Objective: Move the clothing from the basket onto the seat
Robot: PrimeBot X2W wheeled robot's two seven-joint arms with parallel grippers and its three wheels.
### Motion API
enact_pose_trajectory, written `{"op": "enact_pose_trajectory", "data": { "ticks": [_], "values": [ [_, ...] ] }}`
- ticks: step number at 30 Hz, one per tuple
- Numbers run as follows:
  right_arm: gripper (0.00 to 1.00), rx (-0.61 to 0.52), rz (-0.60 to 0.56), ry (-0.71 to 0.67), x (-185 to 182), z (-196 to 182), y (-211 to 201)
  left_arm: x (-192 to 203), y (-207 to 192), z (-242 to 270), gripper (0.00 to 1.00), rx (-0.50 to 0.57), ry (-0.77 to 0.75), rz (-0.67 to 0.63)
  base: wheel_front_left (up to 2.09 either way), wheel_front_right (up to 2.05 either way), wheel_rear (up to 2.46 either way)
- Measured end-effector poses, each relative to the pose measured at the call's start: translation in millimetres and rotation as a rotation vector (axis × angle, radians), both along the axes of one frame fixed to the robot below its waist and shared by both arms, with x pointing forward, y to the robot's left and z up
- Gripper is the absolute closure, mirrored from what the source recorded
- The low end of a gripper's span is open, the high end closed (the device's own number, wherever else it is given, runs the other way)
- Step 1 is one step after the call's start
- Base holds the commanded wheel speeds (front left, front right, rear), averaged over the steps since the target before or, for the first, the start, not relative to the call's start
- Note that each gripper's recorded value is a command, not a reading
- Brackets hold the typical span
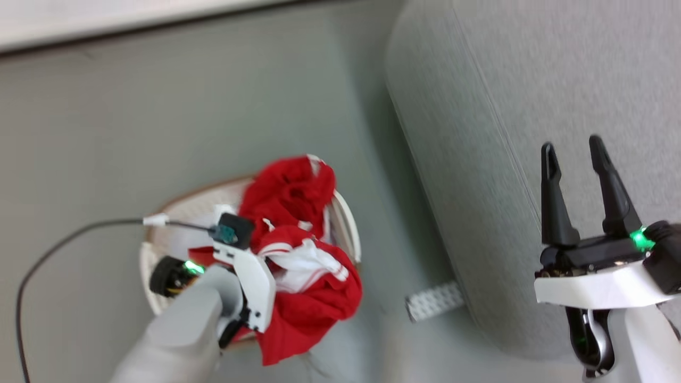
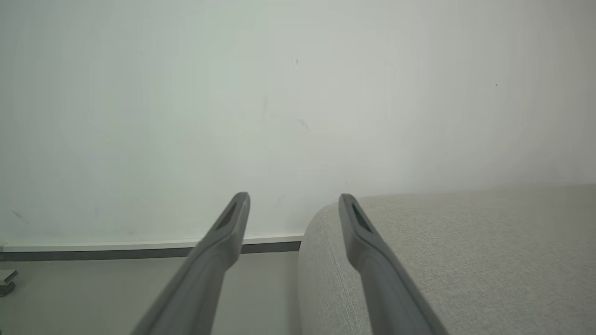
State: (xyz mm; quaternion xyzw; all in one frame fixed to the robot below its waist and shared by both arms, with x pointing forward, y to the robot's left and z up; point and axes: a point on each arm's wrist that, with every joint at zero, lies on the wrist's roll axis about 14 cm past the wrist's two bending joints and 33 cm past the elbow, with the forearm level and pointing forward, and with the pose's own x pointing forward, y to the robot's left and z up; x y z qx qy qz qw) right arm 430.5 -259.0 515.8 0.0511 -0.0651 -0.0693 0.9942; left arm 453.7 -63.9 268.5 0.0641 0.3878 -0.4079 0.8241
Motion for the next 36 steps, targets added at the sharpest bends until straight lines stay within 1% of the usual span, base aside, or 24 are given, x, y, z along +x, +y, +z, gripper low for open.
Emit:
{"op": "enact_pose_trajectory", "data": {
  "ticks": [12,23,30,32,36],
  "values": [
    [0.00,0.027,0.076,-0.086,-32.1,32.3,32.3,-1.6,17.6,128.4,1.00,-0.225,-0.261,0.182,0.00,0.00,0.00],
    [0.00,0.080,0.203,-0.155,-49.6,53.4,77.6,2.8,39.7,253.9,1.00,-0.441,-0.519,0.293,0.00,0.00,0.00],
    [0.00,0.090,0.249,-0.166,-53.2,57.1,93.7,4.9,46.9,320.5,1.00,-0.538,-0.648,0.303,0.00,0.00,0.00],
    [0.00,0.091,0.251,-0.160,-55.0,54.8,94.7,4.2,46.2,335.2,1.00,-0.568,-0.666,0.304,0.00,0.00,0.00],
    [0.00,0.090,0.264,-0.161,-56.1,55.6,98.9,0.7,43.0,356.3,1.00,-0.590,-0.702,0.289,0.00,0.00,0.00]
  ]
}}
